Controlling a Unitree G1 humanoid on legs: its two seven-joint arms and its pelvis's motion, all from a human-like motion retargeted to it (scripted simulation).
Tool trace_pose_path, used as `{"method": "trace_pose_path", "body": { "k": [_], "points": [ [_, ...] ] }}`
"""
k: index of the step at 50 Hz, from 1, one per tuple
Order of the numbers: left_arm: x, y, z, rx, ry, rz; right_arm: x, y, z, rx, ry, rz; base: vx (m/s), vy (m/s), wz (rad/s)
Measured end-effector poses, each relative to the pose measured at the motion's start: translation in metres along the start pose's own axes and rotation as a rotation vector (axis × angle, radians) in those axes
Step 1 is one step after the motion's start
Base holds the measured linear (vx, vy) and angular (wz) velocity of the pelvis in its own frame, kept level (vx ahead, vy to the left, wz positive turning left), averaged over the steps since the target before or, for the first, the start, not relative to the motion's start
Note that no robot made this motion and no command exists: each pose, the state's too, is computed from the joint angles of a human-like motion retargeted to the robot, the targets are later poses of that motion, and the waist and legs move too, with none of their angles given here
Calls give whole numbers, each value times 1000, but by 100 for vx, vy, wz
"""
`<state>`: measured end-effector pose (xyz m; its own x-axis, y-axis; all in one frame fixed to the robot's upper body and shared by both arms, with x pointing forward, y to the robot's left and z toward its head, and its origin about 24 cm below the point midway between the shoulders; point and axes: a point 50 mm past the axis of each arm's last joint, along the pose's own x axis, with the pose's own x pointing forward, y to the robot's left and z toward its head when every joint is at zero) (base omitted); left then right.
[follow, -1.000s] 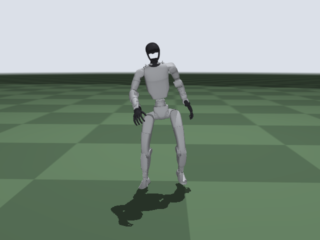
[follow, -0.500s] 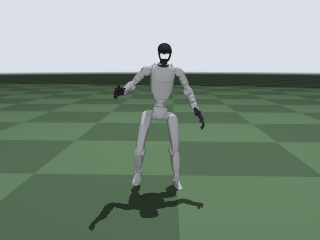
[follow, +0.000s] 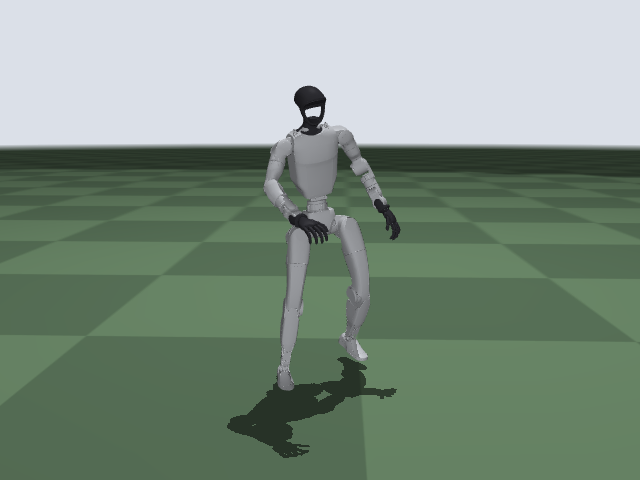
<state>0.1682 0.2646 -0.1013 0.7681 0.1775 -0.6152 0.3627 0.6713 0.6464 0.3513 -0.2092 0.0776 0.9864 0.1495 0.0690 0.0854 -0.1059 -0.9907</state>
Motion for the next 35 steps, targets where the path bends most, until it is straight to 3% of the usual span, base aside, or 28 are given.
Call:
{"method": "trace_pose_path", "body": {
  "k": [6, 16, 22, 28, 35],
  "points": [
    [-29, 61, -12, 27, -110, 178, -36, -1, -10, 222, -32, 3, 25, -8, -42],
    [-66, 168, 21, 138, -304, 512, -88, -39, -58, 213, -45, 1, 20, 6, -22],
    [-88, 220, 59, 271, -446, 740, -98, -70, -79, 212, 22, -142, 13, 8, -32],
    [-83, 218, 82, 124, -542, 784, -83, -79, -85, 481, 141, -343, 9, 12, -29],
    [-36, 155, 71, -213, -447, 496, -70, -43, -51, 1025, 158, -305, 4, 9, 2]
  ]
}}
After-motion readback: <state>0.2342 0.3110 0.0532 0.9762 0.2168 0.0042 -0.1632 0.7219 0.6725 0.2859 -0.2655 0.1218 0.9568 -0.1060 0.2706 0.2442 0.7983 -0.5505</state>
